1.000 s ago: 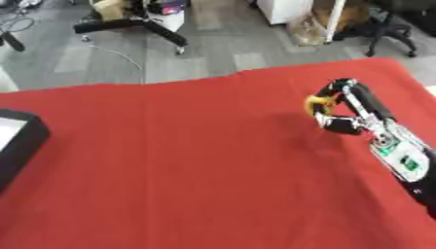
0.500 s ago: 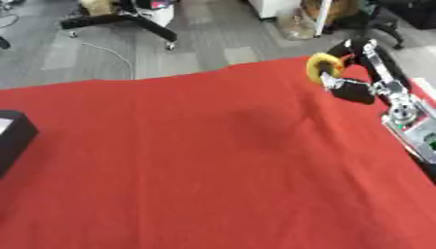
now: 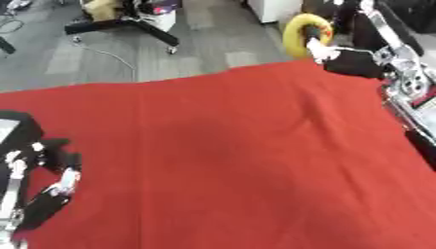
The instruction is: Pick up the objects with one hand, pass them to the other hand, and then place them into the box on the other side of the table.
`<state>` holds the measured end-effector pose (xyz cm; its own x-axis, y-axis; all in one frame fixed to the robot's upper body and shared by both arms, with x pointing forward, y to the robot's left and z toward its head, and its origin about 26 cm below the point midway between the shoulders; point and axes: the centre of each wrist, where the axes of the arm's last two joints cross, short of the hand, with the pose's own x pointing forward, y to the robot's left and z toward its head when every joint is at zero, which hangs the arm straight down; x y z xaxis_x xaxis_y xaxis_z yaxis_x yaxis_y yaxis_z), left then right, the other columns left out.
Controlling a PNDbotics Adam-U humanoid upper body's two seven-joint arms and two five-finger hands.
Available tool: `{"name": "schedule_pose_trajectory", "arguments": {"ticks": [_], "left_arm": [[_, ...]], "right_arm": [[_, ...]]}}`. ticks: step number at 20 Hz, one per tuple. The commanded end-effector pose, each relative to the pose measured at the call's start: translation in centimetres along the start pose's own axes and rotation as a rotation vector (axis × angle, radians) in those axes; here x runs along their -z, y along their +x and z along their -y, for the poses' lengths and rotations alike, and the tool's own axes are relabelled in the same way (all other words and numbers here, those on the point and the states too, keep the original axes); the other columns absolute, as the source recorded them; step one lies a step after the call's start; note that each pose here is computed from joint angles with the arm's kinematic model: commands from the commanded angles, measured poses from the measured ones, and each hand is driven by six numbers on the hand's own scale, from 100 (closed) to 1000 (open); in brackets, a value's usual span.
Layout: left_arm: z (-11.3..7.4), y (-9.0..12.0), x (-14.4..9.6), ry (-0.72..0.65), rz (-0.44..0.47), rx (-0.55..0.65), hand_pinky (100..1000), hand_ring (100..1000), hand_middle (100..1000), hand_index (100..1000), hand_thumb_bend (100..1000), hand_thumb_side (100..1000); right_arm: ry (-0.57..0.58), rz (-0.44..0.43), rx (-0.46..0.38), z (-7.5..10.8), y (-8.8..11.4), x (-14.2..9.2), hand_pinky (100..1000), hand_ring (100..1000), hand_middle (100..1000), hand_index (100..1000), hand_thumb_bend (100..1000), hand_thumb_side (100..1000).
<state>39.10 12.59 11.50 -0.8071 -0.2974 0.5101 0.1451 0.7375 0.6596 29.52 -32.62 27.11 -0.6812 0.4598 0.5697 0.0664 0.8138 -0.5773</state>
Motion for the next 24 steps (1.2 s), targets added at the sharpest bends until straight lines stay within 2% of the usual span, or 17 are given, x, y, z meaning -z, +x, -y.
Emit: {"name": "schedule_pose_trajectory", "arguments": {"ticks": [1, 5, 10, 17, 24], "left_arm": [[0.0, 1.9, 2.8, -0.114, 0.216, 0.006, 451, 475, 493, 722, 250, 599], [-0.8, 5.2, 5.5, -0.141, 0.427, -0.020, 469, 485, 503, 728, 283, 603], [-1.7, 8.7, 6.1, -0.132, 0.554, -0.091, 488, 498, 518, 740, 323, 595], [-3.9, 9.3, 4.6, -0.018, 0.554, -0.095, 495, 518, 541, 744, 342, 567], [-4.0, 9.4, 3.9, 0.031, 0.533, -0.127, 491, 529, 553, 743, 373, 557]], "right_arm": [[0.098, 0.078, 0.063, -1.0, 1.4, 1.0, 533, 649, 371, 232, 100, 100], [0.193, 0.105, 0.144, -2.6, 1.7, 1.8, 535, 654, 372, 232, 100, 100], [0.305, 0.096, 0.169, -4.7, 1.3, 2.0, 536, 659, 377, 230, 100, 100], [0.479, 0.104, 0.075, -6.2, -0.8, 2.1, 539, 662, 383, 231, 100, 100], [0.560, 0.078, 0.069, -6.9, -3.2, 2.7, 543, 668, 385, 231, 100, 100]]}}
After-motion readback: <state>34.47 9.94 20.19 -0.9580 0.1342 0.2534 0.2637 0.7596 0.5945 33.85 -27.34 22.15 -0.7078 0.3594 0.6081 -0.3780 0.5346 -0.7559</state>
